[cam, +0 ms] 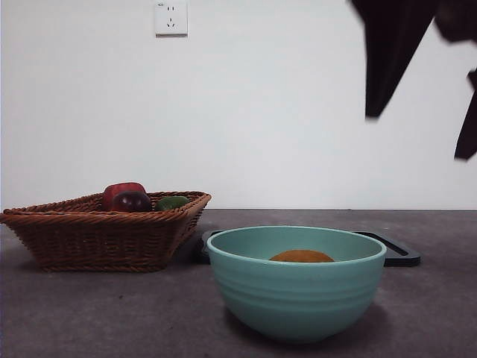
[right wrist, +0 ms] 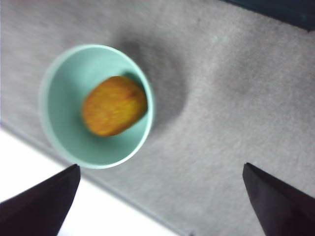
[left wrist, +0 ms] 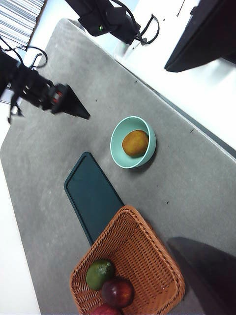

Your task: Pick up the wifruite, put it on the bowl, pick up the plate, put it on desk

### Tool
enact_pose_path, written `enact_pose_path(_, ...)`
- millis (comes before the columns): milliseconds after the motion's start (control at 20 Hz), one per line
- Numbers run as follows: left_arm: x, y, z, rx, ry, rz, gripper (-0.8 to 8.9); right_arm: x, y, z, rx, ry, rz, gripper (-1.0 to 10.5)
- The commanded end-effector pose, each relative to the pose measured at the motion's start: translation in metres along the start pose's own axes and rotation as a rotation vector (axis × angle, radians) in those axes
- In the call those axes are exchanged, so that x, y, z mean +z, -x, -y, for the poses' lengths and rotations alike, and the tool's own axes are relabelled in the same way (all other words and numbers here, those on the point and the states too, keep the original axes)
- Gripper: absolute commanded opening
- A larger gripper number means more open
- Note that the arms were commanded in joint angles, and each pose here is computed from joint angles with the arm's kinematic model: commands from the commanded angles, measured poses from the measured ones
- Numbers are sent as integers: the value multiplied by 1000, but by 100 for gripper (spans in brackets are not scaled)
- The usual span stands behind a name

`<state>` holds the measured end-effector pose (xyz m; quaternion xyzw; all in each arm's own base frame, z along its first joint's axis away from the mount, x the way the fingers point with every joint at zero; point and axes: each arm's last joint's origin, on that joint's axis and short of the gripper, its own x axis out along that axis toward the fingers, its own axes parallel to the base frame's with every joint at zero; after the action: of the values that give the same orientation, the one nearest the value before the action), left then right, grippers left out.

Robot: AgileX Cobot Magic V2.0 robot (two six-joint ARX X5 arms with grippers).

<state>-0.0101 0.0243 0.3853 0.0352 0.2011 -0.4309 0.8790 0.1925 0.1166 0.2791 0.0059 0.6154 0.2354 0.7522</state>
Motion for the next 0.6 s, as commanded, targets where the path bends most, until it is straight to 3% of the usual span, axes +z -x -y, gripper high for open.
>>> enact_pose_path(50,3,3,0,-9,-3,22,530,11,-16,-5,-35,-14,-40,588)
enact_pose_path(600,3,3,0,-9,-3,22,530,34,-88,-8,-124,0,-177,588)
